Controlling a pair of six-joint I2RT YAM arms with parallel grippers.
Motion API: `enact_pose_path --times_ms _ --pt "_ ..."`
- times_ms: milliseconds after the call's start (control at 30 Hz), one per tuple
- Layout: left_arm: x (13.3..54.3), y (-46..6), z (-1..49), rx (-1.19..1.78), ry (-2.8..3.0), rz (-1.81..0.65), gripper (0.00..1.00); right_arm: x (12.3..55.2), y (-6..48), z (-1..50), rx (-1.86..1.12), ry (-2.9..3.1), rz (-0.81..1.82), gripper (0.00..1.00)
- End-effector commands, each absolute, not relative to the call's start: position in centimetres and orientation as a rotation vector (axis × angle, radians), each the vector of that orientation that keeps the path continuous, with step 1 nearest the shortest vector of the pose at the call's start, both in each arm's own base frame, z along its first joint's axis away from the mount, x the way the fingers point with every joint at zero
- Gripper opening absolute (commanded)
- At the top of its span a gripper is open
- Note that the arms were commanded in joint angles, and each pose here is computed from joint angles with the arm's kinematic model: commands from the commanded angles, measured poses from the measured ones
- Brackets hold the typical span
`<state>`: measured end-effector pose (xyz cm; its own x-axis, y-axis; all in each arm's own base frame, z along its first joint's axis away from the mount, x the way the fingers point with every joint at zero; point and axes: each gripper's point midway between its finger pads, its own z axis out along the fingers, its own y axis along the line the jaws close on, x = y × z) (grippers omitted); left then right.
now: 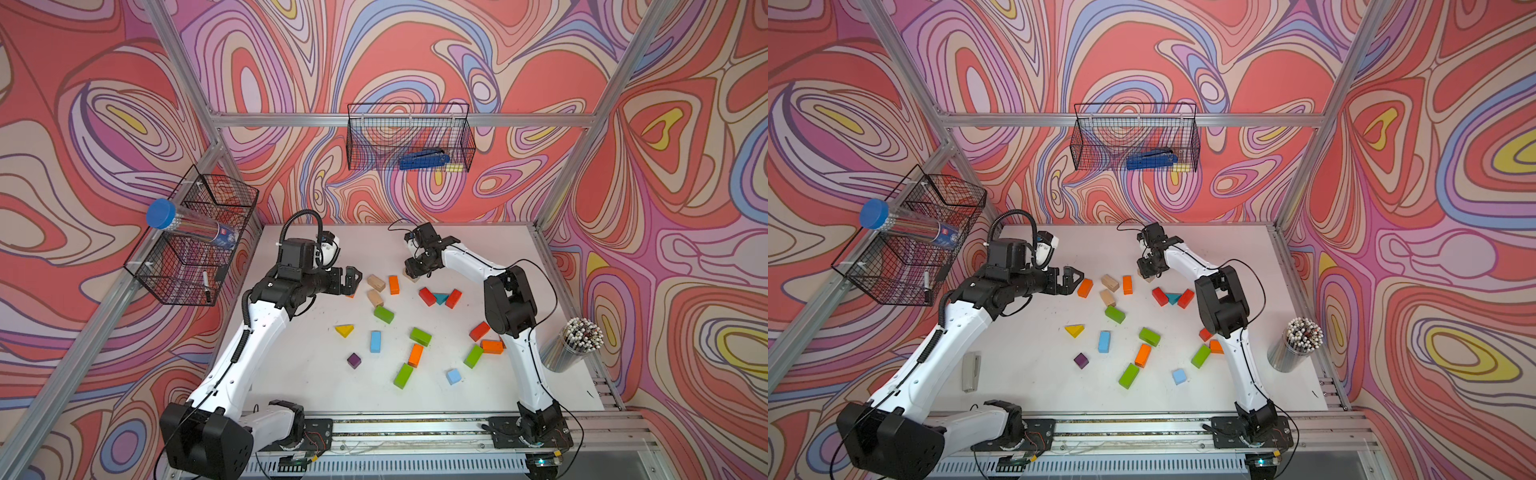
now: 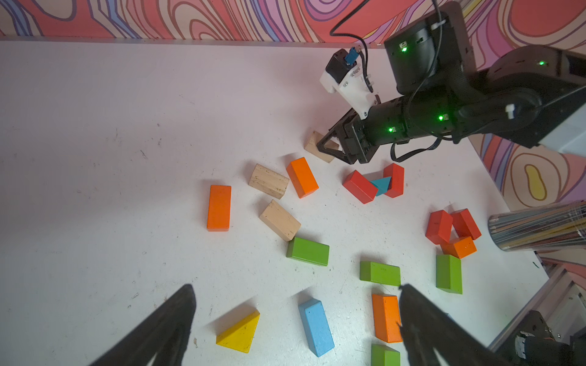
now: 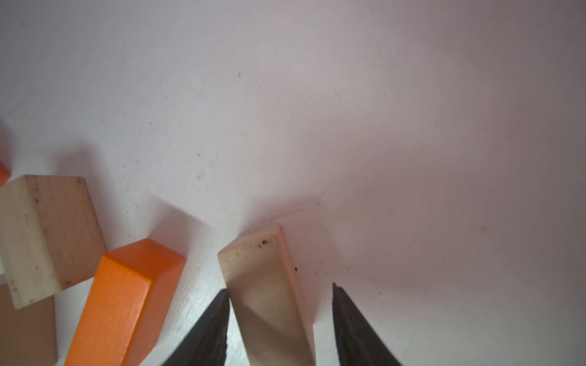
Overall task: Assemble a heart with building blocks
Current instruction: Pick up the building block from the center of the board.
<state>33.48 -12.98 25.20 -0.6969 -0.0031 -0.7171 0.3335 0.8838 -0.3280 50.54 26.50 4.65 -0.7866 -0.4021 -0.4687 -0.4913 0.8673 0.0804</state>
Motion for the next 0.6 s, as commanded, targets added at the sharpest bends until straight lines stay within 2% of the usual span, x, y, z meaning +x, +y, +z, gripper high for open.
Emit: enact_pose_path --times_ms 0,100,400,567 --pt "33.4 -13.1 24.6 0.242 2.298 -0.578 1.00 50.1 27.0 3.5 -0.687 2.622 0.273 0.51" --pt "33.4 -13.2 24.6 0.243 2.299 -0.581 1.00 50.3 27.0 3.4 -0.687 2.623 0.263 0.47" --pt "33.4 -13.1 24.7 0.243 2.298 -0.579 1.00 51.5 25.6 5.7 -0.625 2.536 0.146 0.23" --pt "33.3 -13.1 24.9 0.242 2.294 -0.578 1.00 50.8 24.3 8.5 -0.598 2.488 0.100 0.20"
